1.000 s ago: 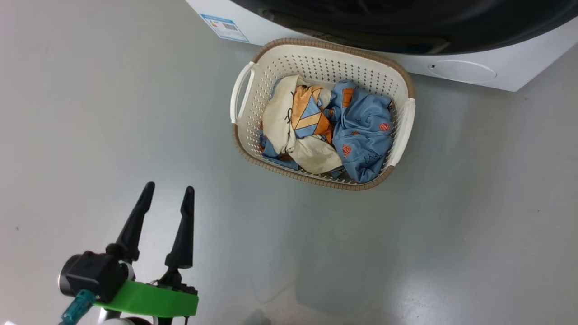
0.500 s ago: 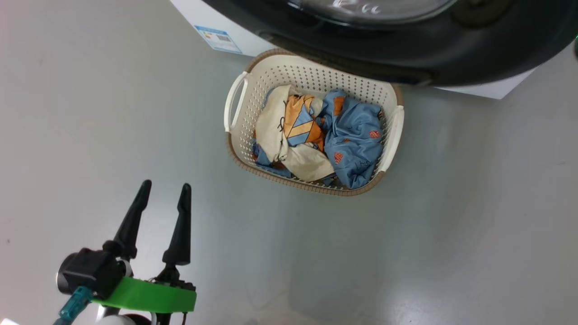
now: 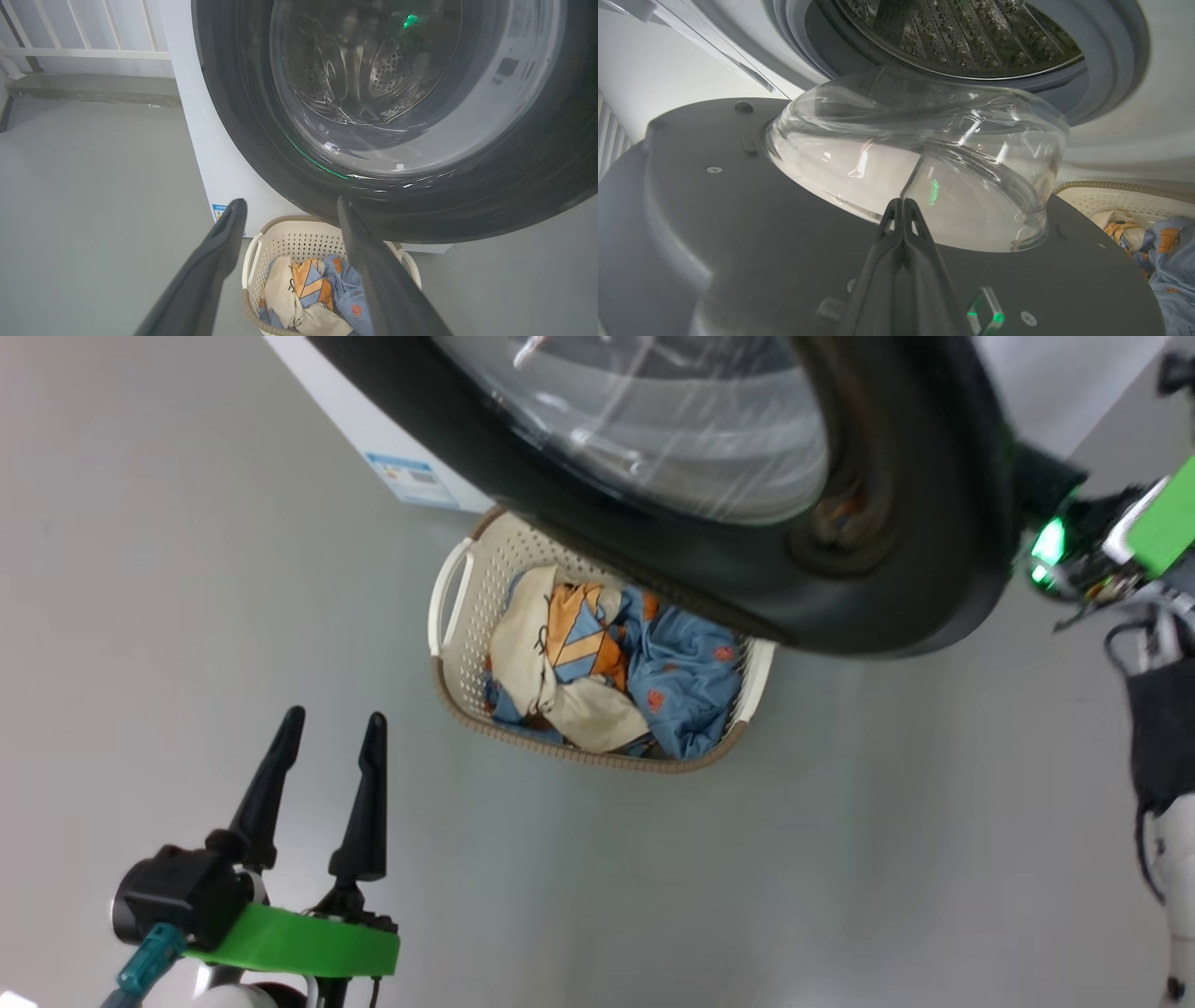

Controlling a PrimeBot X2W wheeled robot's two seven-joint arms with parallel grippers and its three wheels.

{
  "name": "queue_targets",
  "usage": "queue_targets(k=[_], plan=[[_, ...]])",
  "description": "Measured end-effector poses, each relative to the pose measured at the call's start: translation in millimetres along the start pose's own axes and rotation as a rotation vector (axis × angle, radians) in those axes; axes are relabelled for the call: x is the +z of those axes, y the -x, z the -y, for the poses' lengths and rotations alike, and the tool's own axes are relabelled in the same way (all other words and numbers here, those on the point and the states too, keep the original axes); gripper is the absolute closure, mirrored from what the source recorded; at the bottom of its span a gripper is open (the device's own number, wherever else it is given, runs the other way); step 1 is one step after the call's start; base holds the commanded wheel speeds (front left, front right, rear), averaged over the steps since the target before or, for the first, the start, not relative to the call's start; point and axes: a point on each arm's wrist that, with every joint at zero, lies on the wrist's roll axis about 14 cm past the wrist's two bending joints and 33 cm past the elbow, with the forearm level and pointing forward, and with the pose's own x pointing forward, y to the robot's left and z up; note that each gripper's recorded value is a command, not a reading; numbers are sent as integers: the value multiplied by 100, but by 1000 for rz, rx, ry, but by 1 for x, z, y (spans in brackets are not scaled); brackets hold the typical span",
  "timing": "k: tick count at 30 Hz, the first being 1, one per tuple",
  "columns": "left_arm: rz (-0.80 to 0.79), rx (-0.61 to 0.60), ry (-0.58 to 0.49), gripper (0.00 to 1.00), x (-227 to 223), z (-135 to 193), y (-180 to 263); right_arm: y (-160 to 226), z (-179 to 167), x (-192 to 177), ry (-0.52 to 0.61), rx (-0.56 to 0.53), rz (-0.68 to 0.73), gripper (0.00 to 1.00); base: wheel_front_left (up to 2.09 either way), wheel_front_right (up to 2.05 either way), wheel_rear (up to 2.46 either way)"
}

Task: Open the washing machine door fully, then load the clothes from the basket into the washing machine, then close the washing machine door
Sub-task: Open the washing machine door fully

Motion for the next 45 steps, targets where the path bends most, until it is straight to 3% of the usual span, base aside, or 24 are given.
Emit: queue_targets(k=[17, 28, 45], plan=[[100, -32, 39, 0, 33, 8, 8, 15, -47, -83, 73, 28, -143, 100, 0, 0, 0], [131, -26, 56, 0, 44, 4, 15, 1, -68, -139, 63, 89, -241, 100, 0, 0, 0], [165, -2, 69, 0, 56, -4, 30, -16, -87, -190, 33, 129, -292, 100, 0, 0, 0]])
